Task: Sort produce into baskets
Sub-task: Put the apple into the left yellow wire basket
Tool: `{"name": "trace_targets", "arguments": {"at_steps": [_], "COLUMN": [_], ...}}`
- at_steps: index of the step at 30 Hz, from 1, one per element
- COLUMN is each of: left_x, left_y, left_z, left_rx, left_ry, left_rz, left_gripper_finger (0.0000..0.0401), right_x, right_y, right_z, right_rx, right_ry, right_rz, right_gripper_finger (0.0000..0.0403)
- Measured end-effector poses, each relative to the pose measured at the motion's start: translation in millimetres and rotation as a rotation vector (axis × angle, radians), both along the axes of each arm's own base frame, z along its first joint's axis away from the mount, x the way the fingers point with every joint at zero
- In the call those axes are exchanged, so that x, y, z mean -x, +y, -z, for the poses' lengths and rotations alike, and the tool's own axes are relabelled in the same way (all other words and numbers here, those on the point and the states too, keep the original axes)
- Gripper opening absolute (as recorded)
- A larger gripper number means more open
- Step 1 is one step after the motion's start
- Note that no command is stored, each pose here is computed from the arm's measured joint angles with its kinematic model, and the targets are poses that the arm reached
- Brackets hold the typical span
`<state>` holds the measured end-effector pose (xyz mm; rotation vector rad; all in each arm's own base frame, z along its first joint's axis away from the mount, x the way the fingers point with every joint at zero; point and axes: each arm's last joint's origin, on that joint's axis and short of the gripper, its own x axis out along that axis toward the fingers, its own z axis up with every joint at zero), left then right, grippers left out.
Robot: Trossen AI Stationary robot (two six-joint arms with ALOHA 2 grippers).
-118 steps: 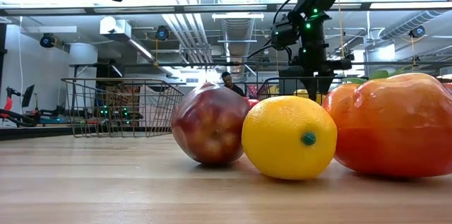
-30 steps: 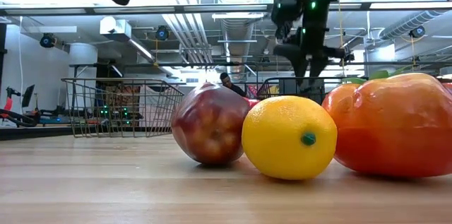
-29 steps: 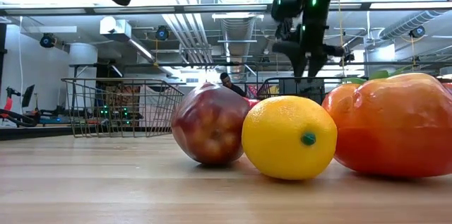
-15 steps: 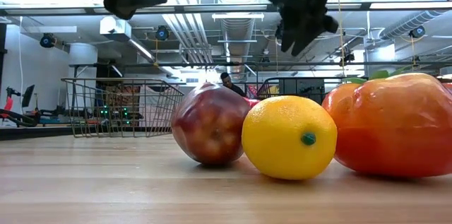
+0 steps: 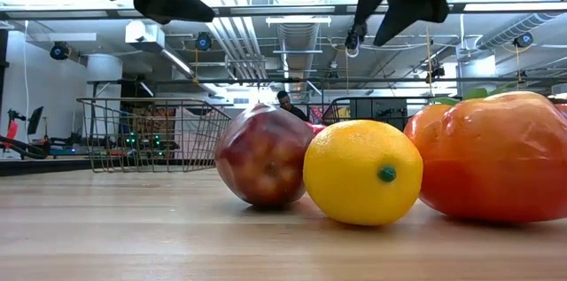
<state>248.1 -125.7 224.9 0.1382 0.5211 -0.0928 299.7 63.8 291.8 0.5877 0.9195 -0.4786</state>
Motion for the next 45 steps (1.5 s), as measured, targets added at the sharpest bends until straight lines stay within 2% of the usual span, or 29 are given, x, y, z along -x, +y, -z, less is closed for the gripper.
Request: {"name": "trace_targets", "arguments": {"at_steps": [7, 13, 16, 21, 27, 31, 40, 45], "left_x": [-14.6, -17.6, -15.5, -10.7, -11.5, -14.7, -22.5, -23.0], "left_y": [-23.8, -38.1, -39.6, -42.9, -49.2, -55.1, -64.7, -67.4], "left_z": [19.2, 27.6, 29.3, 31.7, 39.6, 50.9, 72.2, 80.2], "left_rx": [-0.076, -0.064, -0.046, -0.049, -0.070, -0.075, -0.057, -0.039], "left_ry": [0.099, 0.122, 0.128, 0.138, 0.132, 0.133, 0.125, 0.141], "left_rz": [0.056, 0.078, 0.075, 0.089, 0.075, 0.061, 0.059, 0.046], "left_gripper_finger": [0.0239, 0.0231, 0.0231, 0.0231, 0.0231, 0.0231, 0.0231, 0.0231], "right_x": [-1.3, -18.4, -31.8, -48.2, -60.2, -66.0, -73.9, -79.1], "right_y": [25.6, 41.6, 48.0, 55.0, 65.9, 74.0, 78.3, 80.3], "right_z": [0.6, 15.3, 32.7, 52.7, 61.9, 67.3, 94.3, 97.0], "right_rx": [-0.064, -0.136, -0.178, -0.214, -0.252, -0.275, -0.273, -0.286], "right_ry": [-0.094, -0.126, -0.091, -0.054, -0.053, -0.089, -0.032, -0.068], "right_rz": [-0.020, -0.059, -0.086, -0.096, -0.103, -0.109, -0.077, -0.081], "right_gripper_finger": [0.0291, 0.0323, 0.0332, 0.0341, 0.0347, 0.0348, 0.0350, 0.0350]}}
